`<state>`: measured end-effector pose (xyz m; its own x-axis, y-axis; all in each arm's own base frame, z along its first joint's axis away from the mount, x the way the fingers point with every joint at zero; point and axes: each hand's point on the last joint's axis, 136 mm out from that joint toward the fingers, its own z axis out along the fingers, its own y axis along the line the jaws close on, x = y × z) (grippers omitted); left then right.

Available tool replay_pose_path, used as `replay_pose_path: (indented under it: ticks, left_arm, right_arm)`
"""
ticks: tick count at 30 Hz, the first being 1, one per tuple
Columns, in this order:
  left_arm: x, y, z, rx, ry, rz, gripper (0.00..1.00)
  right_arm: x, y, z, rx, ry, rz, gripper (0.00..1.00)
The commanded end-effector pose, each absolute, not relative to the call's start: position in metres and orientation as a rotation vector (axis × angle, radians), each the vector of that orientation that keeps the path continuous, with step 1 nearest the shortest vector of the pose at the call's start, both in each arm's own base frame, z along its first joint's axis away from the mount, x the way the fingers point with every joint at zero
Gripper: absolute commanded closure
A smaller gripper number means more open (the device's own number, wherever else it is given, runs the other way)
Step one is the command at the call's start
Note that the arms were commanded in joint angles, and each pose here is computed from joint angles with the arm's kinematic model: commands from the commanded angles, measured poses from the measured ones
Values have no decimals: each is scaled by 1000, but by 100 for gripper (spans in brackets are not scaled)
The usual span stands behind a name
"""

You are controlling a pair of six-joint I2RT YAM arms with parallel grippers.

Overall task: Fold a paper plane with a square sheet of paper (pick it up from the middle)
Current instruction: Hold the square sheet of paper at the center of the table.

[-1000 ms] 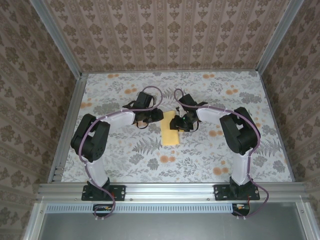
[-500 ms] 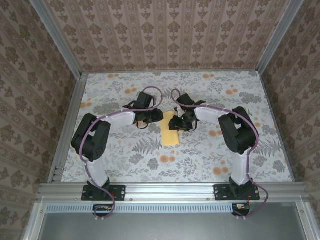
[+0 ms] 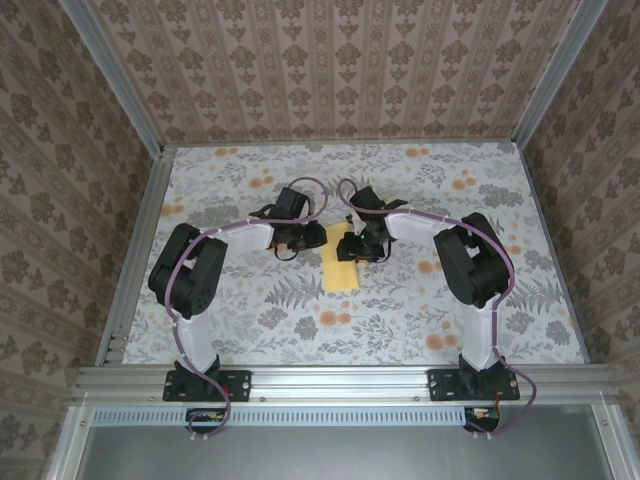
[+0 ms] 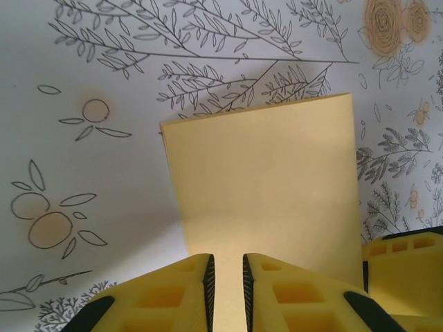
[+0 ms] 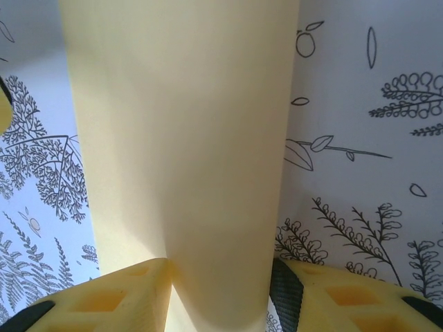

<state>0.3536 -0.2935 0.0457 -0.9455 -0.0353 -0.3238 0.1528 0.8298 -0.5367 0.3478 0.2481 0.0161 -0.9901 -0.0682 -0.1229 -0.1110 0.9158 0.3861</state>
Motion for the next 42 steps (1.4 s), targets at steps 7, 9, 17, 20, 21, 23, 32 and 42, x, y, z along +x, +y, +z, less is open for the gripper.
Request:
replay_pose_path:
  ticks: [7,9,17,20,21,23,32,42]
  left_arm:
    - [352,-311,40,130,2716,-893,84]
    - [351,-311,37,133,2726,-892,85]
    - [349,-308,27,121,2767,-854,87]
    - [348,-306,23,120,2783,-837,87]
    - [347,-305,21,120,2787,-833,87]
    - [347,-305,20,120,2792,-827,87]
    - [347,-301,14,112,2811,-790,87]
    - [349,-311,42,151,2725,-897,80]
  right_arm:
    - [329,220,-36,-124,3105,352,53]
    - [329,220,-36,-124,3106,352,53]
    - [328,219,-39,-101,3113,339,54]
    - [328,219,-40,-89,3118,338,54]
    - [328,219,-41,-85,3119,336,54]
    - [328,219,-42,-80,3122,335,54]
    - [326,218,-45,-28,3136,317,54]
    - [324,212,-52,0,3156,263,55]
